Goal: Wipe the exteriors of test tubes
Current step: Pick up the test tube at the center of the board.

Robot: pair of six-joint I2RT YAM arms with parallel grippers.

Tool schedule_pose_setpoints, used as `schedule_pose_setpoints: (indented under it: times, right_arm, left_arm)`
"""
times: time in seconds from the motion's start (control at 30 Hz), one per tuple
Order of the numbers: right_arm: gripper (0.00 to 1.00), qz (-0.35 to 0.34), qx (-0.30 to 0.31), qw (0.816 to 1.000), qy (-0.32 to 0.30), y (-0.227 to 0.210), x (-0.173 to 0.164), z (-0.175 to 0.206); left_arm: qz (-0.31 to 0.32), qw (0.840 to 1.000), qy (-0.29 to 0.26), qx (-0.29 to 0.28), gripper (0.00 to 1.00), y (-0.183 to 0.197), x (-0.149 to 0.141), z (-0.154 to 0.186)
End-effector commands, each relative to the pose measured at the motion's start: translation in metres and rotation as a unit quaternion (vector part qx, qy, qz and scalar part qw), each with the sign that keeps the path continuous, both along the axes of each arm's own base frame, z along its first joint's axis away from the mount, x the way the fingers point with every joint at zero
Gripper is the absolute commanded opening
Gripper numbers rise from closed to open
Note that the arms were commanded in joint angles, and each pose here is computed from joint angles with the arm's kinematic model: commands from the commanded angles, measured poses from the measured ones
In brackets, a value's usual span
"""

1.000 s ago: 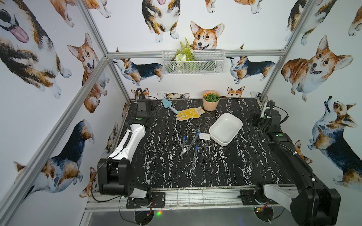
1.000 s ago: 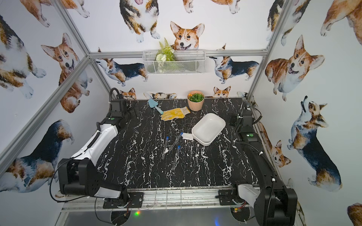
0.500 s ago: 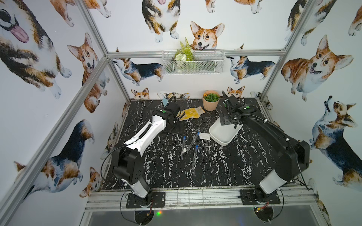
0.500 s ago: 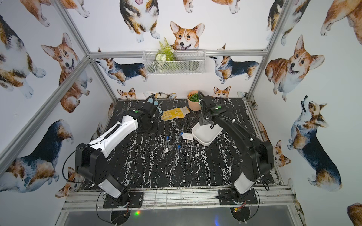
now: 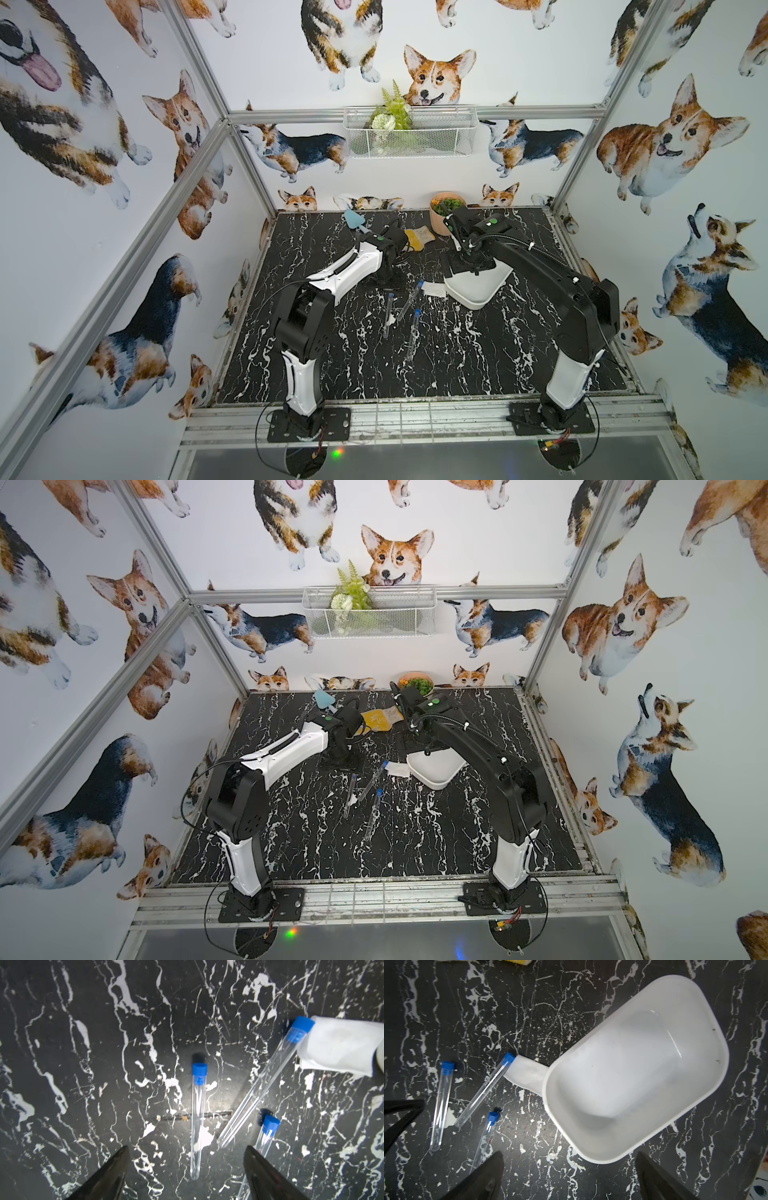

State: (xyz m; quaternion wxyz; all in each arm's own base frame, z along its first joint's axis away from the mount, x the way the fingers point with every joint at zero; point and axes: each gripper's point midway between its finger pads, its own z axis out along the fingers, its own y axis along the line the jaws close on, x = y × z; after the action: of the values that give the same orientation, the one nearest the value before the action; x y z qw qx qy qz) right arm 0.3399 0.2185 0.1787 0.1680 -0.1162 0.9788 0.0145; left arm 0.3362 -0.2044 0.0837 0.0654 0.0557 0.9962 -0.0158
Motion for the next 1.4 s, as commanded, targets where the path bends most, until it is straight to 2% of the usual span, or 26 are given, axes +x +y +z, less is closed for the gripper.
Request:
schedule_pose_setpoints:
  times: [0.0, 0.1, 0.63, 0.73, 0.83, 0.9, 0.97, 1.07, 1.13, 1.2, 1.27, 1.3, 1.37]
  right_arm:
    - [0.95, -0.008, 0.04, 0.999, 0.0, 0.01, -0.002, 0.004]
    - [0.88, -0.011, 0.058, 0.998, 0.017, 0.015, -0.009, 0.0]
    - [0.82, -0.013, 0.076, 0.997, 0.029, 0.01, -0.033, -0.001]
    - [0.81, -0.014, 0.075, 0.997, 0.03, 0.008, -0.037, -0.002]
    - [0.81, -0.015, 0.073, 0.997, 0.027, 0.005, -0.038, -0.001]
    - [0.81, -0.015, 0.072, 0.997, 0.025, 0.004, -0.039, 0.0]
    - [0.81, -0.016, 0.071, 0.997, 0.026, 0.003, -0.039, -0.001]
    - [0.8, -0.015, 0.075, 0.997, 0.029, 0.004, -0.041, -0.003]
    - [0.79, -0.013, 0.076, 0.997, 0.03, 0.005, -0.042, -0.004]
    - [0.78, -0.011, 0.076, 0.997, 0.029, 0.005, -0.042, -0.004]
    - [0.78, -0.008, 0.078, 0.997, 0.027, 0.006, -0.042, -0.003]
    - [0.78, -0.007, 0.079, 0.997, 0.026, 0.007, -0.042, -0.003]
    - [0.78, -0.006, 0.084, 0.996, 0.023, 0.008, -0.041, -0.001]
  left_arm:
    - [-0.003, 1.0, -0.003, -0.015, 0.83, -0.01, 0.008, -0.01]
    - [-0.008, 1.0, 0.003, -0.018, 0.8, -0.013, 0.01, -0.024]
    - [-0.023, 0.999, 0.017, -0.018, 0.64, -0.022, 0.022, -0.066]
    - [-0.021, 0.999, 0.017, -0.02, 0.53, -0.022, 0.021, -0.07]
    - [-0.018, 0.999, 0.02, -0.02, 0.49, -0.021, 0.019, -0.074]
    - [-0.017, 0.999, 0.023, -0.018, 0.39, -0.02, 0.017, -0.077]
    - [-0.018, 0.999, 0.024, -0.014, 0.37, -0.018, 0.015, -0.079]
    - [-0.017, 1.0, 0.018, -0.008, 0.25, -0.014, 0.015, -0.077]
    - [-0.019, 1.0, 0.014, -0.003, 0.24, -0.012, 0.016, -0.074]
    - [-0.02, 1.0, 0.009, 0.0, 0.17, -0.011, 0.017, -0.071]
    - [-0.022, 1.0, 0.005, 0.001, 0.16, -0.011, 0.018, -0.068]
    - [-0.024, 1.0, 0.003, 0.001, 0.12, -0.011, 0.019, -0.066]
    - [-0.024, 1.0, -0.002, 0.002, 0.11, -0.01, 0.021, -0.06]
